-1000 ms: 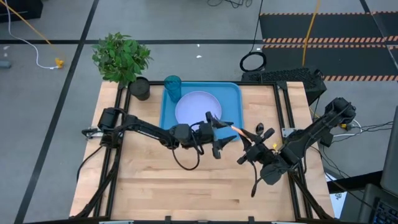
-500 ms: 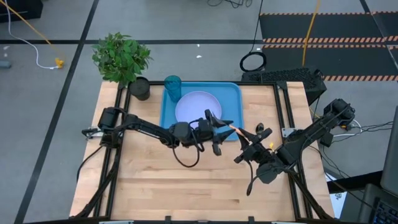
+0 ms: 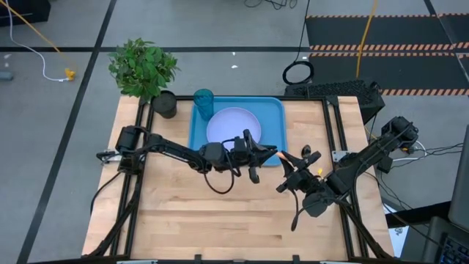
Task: Pick and place plate/cup/fork/spoon on tray
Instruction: Put the orange fork on the blue serving tray to the right of the blue plate
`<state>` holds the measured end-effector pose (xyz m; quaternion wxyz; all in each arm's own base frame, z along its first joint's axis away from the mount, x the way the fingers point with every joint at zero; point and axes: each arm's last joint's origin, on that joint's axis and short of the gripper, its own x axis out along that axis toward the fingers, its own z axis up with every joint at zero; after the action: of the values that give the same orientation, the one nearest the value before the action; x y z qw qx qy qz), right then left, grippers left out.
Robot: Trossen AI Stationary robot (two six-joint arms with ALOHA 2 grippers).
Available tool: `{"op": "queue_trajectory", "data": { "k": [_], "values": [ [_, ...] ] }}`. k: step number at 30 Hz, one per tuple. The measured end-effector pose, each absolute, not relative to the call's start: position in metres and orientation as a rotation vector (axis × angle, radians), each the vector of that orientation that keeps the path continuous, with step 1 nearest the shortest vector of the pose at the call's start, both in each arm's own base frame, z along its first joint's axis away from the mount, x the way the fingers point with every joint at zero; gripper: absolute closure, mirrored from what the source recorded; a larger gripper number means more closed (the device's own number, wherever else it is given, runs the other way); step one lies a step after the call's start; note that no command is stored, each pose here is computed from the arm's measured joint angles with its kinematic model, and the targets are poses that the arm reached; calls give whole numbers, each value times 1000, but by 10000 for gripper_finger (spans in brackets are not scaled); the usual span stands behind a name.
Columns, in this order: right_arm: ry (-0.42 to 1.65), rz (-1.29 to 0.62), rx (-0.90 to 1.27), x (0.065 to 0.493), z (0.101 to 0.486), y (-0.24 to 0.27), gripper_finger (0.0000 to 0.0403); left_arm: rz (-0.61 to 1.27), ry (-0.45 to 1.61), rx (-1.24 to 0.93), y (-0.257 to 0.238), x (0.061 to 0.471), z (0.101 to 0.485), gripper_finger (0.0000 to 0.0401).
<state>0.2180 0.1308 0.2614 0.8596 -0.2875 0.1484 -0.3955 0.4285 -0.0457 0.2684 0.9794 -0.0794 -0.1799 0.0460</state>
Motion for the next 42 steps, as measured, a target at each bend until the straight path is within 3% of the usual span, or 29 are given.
{"op": "queue_trajectory", "data": {
  "k": [5,14,20,26,33,42],
  "values": [
    [302,-810,-578,220,265,132,333,53,-360,-99,-45,429,268,352],
    [212,-566,-335,218,285,133,245,-147,-358,-34,-36,430,268,363],
    [170,-357,-131,210,298,130,222,-295,-340,101,-37,430,265,358],
    [197,-256,-49,204,300,128,233,-378,-309,168,-40,431,261,363],
    [239,-278,-48,205,295,122,262,-410,-304,185,-41,430,260,361],
    [261,-284,-82,207,293,118,344,-392,-281,196,-39,431,258,362]
  ]
}}
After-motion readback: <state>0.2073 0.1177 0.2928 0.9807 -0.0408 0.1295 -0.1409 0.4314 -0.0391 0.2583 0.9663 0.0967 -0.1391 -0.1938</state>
